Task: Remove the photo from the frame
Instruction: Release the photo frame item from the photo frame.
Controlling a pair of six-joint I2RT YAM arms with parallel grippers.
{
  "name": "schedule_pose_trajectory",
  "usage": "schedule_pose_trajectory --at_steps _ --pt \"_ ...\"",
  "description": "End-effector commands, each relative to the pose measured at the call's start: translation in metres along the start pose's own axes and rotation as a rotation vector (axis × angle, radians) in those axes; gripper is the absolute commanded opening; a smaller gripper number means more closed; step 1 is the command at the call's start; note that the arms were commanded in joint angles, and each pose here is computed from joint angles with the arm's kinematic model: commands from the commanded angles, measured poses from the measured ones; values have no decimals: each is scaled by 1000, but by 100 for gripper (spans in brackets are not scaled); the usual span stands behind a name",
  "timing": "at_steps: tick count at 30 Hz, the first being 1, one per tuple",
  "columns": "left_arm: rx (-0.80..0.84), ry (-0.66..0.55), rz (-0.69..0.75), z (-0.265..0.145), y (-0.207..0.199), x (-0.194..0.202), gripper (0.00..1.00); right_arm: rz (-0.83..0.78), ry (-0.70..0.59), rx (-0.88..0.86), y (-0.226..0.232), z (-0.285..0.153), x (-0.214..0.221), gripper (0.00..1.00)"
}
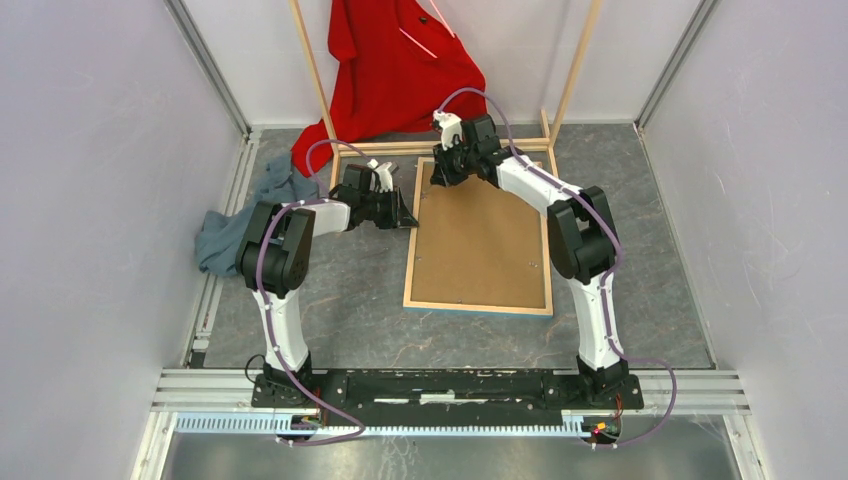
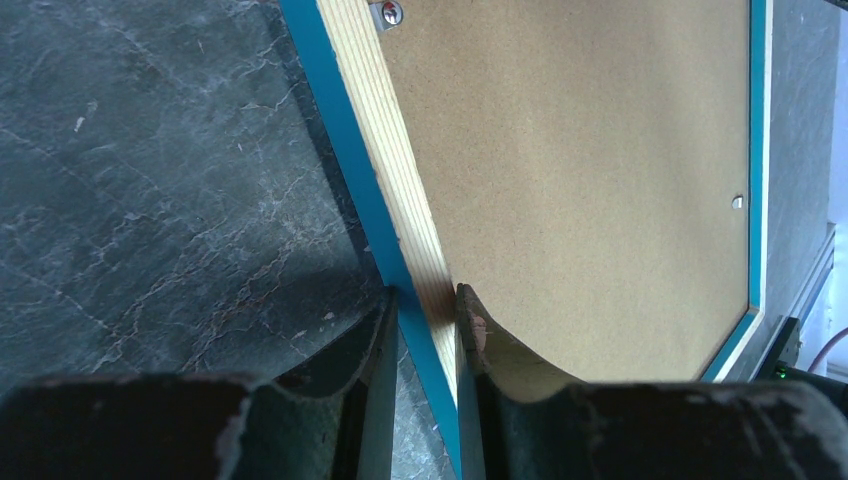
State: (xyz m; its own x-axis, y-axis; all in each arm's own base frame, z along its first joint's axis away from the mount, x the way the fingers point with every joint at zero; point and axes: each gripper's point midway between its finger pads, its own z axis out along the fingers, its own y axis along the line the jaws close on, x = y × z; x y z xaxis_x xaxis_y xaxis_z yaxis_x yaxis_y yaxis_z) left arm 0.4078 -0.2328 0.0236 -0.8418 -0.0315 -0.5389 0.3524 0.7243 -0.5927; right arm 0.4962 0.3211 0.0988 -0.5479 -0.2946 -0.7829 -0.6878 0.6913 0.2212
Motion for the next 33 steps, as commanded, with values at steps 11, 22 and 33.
schedule_pose_trajectory --at_steps 11,22,33 --pt "-174 72 6 10 45 31 30 -20 37 -63 17 -4 15 0" --pt "-183 70 3 10 47 31 30 -45 56 -82 23 -9 18 0" --pt "-198 65 2 9 49 30 30 -87 77 -116 34 -16 20 0"
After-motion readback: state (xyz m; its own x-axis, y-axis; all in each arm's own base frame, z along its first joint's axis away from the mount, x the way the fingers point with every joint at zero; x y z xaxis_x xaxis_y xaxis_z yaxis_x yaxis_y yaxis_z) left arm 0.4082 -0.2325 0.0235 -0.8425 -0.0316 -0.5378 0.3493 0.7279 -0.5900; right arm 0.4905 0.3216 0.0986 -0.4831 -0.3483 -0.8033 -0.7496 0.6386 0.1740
